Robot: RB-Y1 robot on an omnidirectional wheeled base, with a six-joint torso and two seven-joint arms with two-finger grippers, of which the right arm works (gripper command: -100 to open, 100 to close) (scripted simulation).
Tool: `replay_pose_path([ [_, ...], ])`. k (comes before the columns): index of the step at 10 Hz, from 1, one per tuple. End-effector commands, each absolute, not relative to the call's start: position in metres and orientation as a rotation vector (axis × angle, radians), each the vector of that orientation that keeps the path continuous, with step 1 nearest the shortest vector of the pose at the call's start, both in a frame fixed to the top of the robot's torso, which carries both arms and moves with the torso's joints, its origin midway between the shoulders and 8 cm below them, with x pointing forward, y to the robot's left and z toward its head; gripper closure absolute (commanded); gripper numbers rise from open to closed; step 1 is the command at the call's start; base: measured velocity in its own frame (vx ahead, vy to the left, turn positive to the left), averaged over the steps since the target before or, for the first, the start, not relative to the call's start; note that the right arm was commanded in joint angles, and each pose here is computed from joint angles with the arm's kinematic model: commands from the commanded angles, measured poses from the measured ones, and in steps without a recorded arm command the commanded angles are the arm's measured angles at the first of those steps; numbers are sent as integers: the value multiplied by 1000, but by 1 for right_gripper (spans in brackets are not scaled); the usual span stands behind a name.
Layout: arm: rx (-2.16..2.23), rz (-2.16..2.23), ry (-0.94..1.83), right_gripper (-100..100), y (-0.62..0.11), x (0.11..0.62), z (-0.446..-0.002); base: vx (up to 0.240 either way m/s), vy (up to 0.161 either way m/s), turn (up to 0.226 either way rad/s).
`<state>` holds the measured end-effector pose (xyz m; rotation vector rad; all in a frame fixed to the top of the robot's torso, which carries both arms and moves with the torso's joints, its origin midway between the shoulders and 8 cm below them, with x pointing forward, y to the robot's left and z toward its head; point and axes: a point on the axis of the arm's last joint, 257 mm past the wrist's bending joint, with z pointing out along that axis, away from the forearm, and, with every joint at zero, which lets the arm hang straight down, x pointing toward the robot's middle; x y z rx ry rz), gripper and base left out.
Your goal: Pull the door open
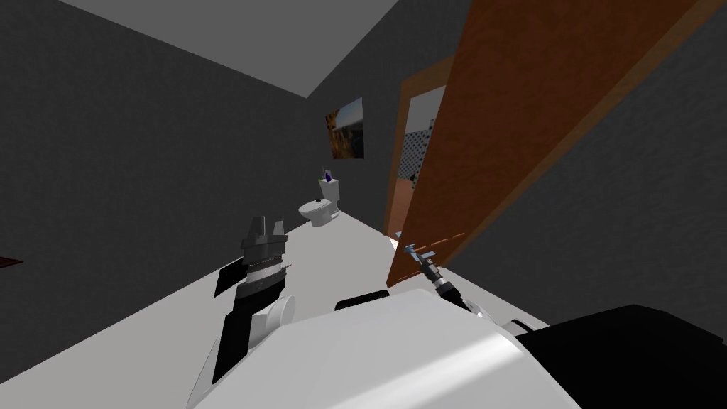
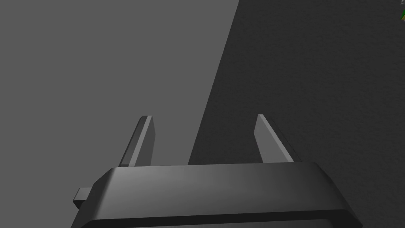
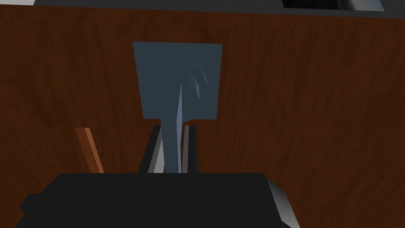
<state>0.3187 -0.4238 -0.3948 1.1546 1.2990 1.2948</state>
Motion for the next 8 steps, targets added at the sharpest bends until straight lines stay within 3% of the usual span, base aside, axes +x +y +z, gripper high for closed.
replay_pose_path([
  [1, 1148, 1305, 1304, 100, -417, 328, -395, -151, -62, 77],
  [8, 1132, 1322, 1322, 100, -401, 357, -393, -189, -90, 86],
])
